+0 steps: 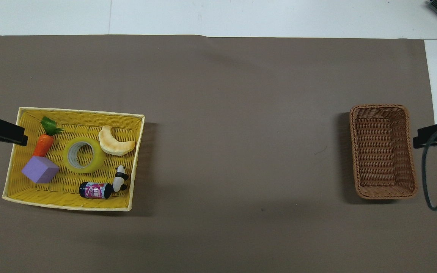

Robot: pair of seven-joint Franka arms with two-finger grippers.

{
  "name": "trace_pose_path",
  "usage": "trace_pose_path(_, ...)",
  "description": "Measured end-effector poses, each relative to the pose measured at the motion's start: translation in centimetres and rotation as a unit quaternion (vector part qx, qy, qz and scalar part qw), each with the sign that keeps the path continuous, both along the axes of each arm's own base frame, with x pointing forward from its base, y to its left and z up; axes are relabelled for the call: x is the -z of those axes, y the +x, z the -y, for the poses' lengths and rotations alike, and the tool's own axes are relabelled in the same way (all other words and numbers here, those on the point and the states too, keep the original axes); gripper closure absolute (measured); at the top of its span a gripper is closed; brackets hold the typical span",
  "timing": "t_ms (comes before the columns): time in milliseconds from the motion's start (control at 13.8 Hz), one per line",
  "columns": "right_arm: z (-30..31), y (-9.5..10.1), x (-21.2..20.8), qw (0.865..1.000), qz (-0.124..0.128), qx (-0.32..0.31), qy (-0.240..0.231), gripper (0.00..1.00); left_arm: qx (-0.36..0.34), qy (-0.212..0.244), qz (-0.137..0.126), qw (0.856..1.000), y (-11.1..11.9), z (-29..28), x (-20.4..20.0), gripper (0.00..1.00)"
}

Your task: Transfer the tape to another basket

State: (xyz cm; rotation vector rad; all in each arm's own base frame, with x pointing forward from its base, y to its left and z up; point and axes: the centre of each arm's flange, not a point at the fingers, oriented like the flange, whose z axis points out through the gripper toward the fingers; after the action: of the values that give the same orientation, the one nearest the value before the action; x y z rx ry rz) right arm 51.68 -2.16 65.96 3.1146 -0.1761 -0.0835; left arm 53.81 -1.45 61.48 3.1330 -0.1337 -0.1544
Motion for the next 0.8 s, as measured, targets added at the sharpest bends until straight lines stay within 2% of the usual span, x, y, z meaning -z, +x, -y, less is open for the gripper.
trace_pose_path(796,0.0,-0.1,0.0,1.0,-0.001,0.0,0.0,0.0,0.0,-0.001,0.024,1.0,1.4,0.1,4.9,0.0)
